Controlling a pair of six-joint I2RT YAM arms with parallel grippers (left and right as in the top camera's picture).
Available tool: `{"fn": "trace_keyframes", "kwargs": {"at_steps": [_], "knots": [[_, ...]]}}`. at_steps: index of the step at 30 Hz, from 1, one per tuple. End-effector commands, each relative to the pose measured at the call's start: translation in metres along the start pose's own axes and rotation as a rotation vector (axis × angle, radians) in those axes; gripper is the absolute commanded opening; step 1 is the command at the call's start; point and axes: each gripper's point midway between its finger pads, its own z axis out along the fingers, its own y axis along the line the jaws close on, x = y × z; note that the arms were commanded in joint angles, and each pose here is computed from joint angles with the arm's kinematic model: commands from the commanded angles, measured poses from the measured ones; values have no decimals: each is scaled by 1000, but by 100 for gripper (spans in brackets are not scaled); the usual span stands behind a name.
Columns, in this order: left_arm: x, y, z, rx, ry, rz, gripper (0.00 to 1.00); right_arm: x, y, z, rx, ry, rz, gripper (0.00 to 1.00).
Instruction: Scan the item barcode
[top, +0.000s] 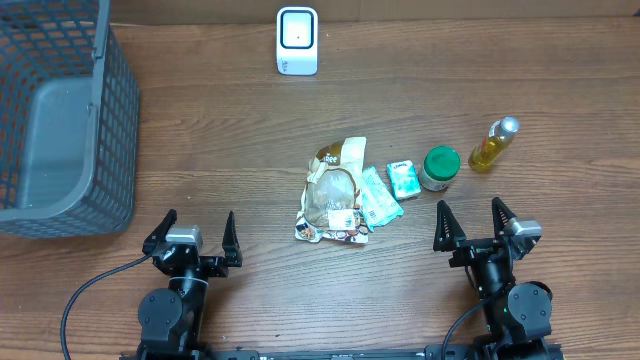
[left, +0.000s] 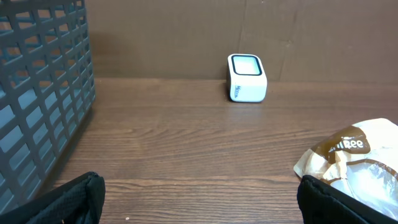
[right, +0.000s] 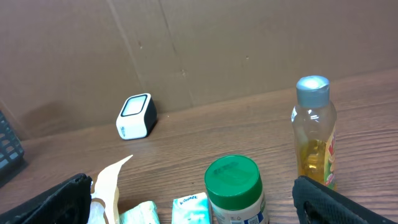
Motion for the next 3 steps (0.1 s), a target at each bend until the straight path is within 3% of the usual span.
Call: {"fn": "trace_keyframes", "kwargs": {"at_steps": [1,3], "knots": [[3,0,1,5,-4,21,100,2,1,0,-7,-2,-5,100],[3,0,1,6,-3,21,100,2,1,0,-7,-1,-5,100]]}}
